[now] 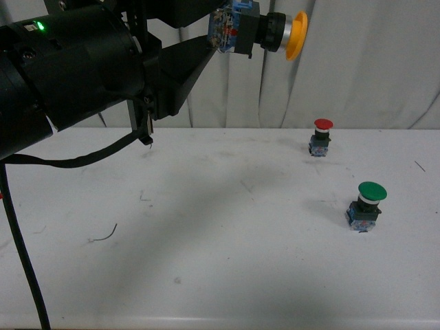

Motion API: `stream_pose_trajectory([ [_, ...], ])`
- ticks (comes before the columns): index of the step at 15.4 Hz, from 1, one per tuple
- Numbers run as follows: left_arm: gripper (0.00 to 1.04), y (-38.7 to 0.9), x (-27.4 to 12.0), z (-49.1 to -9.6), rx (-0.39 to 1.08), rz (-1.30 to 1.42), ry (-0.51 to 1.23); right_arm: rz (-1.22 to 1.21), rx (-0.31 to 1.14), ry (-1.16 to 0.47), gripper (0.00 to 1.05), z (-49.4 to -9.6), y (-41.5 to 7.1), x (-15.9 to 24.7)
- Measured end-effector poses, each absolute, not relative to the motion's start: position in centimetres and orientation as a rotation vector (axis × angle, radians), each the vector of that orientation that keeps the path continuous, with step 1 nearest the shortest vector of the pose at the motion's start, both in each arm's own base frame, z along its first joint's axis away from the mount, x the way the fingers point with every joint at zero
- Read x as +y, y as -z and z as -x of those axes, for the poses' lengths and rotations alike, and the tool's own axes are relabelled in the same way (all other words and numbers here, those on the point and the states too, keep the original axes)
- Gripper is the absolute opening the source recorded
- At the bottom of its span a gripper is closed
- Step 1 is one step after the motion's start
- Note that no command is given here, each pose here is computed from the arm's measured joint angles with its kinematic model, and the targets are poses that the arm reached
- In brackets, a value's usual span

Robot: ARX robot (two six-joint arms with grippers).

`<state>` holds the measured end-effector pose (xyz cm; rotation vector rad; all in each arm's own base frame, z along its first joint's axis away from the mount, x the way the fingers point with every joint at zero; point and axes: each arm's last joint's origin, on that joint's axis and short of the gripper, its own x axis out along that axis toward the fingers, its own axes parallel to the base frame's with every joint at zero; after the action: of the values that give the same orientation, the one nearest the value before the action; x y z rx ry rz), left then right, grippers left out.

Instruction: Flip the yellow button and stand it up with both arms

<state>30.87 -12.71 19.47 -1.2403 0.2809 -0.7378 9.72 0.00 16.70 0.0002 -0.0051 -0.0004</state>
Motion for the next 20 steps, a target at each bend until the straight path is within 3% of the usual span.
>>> stream_pose_trajectory([
  [2, 0.3, -19.6, -12.5, -31.1, 0.272, 1.24, 0.734, 0.087, -0.155, 0.035, 0.98, -10.1, -18.3, -0.4],
  [4, 0.3, -19.4, -12.4, -31.4, 0.274, 1.239, 0.727, 0.114, -0.136, 0.075, 0.98, -12.1, -18.6, -1.7],
  [8, 0.3, -19.3, -12.3, -31.5, 0.277, 1.234, 0.719, -0.018, -0.302, -0.063, 0.98, -19.3, -24.1, -2.2],
  [14, 0.3, -19.3, -12.1, -31.6, 0.269, 1.231, 0.711, -0.381, -0.233, -0.358, 0.98, -32.6, -25.9, 2.1],
  [16, 0.3, -19.1, -11.9, -31.7, 0.267, 1.232, 0.704, -0.435, -0.196, -0.429, 0.98, -33.4, -25.2, 4.0],
  [18, 0.3, -19.0, -11.9, -31.8, 0.271, 1.232, 0.701, -0.551, -0.218, -0.622, 0.98, -32.1, -25.1, 6.2],
  [20, 0.3, -19.1, -11.8, -31.8, 0.262, 1.232, 0.702, -0.679, -0.048, -0.703, 0.98, -31.0, -22.0, 7.5],
])
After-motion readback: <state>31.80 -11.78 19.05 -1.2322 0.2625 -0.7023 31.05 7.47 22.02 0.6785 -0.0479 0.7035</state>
